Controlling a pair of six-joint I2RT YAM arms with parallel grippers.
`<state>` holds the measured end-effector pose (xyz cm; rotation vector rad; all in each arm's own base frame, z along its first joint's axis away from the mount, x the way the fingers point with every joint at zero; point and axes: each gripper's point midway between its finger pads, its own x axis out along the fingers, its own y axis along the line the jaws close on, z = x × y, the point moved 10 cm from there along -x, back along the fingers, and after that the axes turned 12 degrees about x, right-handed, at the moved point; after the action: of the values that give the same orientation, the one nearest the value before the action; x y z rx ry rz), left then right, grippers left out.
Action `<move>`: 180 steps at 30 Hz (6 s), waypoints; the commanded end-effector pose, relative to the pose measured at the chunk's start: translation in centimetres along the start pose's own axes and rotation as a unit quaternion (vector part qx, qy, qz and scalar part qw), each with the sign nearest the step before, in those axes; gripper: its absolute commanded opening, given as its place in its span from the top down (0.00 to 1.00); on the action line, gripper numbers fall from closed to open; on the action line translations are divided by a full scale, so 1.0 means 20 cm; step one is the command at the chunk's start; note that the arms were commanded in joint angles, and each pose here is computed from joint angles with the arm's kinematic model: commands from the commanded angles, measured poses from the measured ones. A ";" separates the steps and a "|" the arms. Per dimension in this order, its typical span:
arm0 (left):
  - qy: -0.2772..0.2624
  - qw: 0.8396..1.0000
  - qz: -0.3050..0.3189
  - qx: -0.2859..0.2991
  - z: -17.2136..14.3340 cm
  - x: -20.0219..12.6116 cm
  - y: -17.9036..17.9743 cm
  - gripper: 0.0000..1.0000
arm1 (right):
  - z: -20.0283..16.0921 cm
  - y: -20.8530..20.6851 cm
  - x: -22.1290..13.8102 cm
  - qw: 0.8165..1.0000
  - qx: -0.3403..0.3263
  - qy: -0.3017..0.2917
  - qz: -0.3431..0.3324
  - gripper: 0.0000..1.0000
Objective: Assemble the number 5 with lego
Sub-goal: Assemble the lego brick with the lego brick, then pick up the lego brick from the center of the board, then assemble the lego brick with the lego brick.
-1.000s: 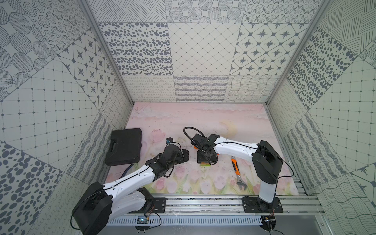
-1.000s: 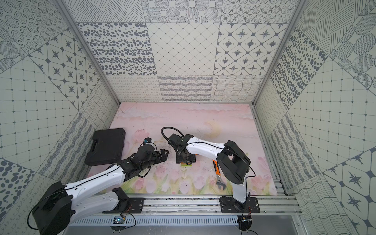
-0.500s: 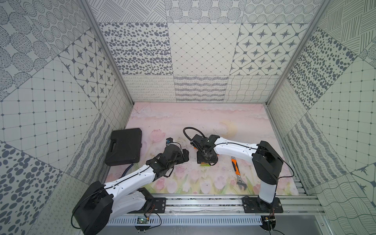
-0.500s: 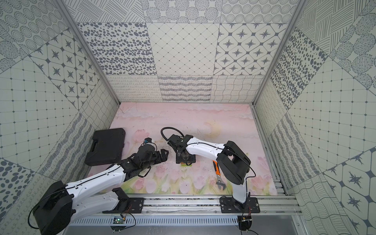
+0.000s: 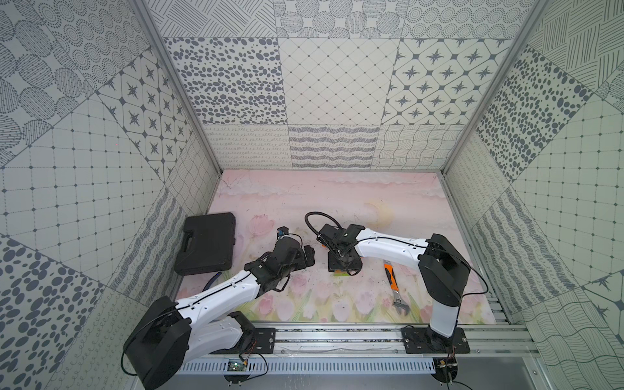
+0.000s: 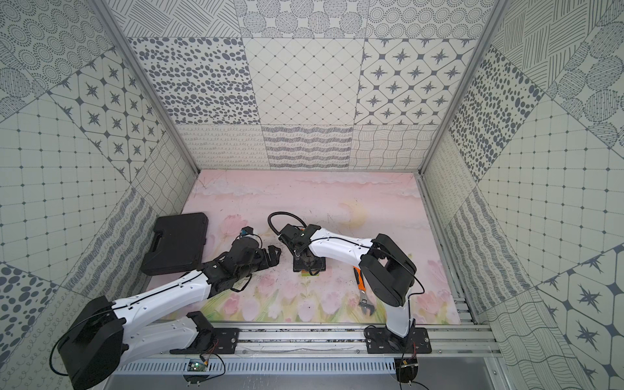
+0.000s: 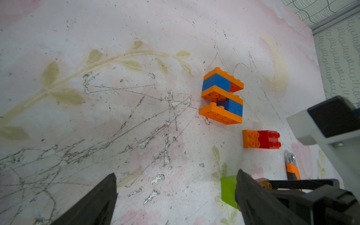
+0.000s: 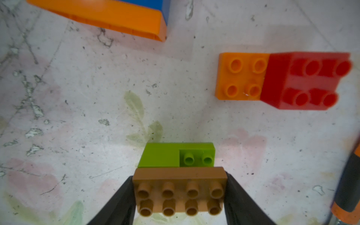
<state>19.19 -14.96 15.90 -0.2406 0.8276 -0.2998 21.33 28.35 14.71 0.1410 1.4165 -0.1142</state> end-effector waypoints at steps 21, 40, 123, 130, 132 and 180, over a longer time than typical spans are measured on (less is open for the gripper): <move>-0.004 1.000 0.023 -0.011 0.00 -0.01 0.02 0.01 | -0.10 -0.08 0.31 0.991 -0.033 0.072 -0.104 0.47; -0.015 0.999 0.045 -0.019 -0.01 -0.06 0.06 0.01 | -0.11 -0.08 0.35 0.989 -0.040 0.071 -0.123 0.48; 0.048 0.986 -0.141 0.071 0.21 0.12 -0.34 0.01 | 0.37 -0.26 -0.06 0.999 0.015 -0.012 0.038 0.36; 0.047 0.986 -0.143 0.076 0.22 0.13 -0.36 0.01 | 0.44 -0.25 -0.03 0.999 0.016 -0.006 0.041 0.36; 0.048 0.986 -0.144 0.075 0.22 0.13 -0.36 0.01 | 0.45 -0.24 -0.02 0.999 0.012 -0.001 0.034 0.36; 0.046 0.989 -0.122 0.070 0.20 0.12 -0.33 0.01 | 0.33 -0.26 0.22 0.997 0.015 0.071 -0.012 0.37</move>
<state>22.29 -21.44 18.21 -0.1928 0.9069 -0.5932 28.77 22.49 14.98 0.1743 1.4263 -0.1051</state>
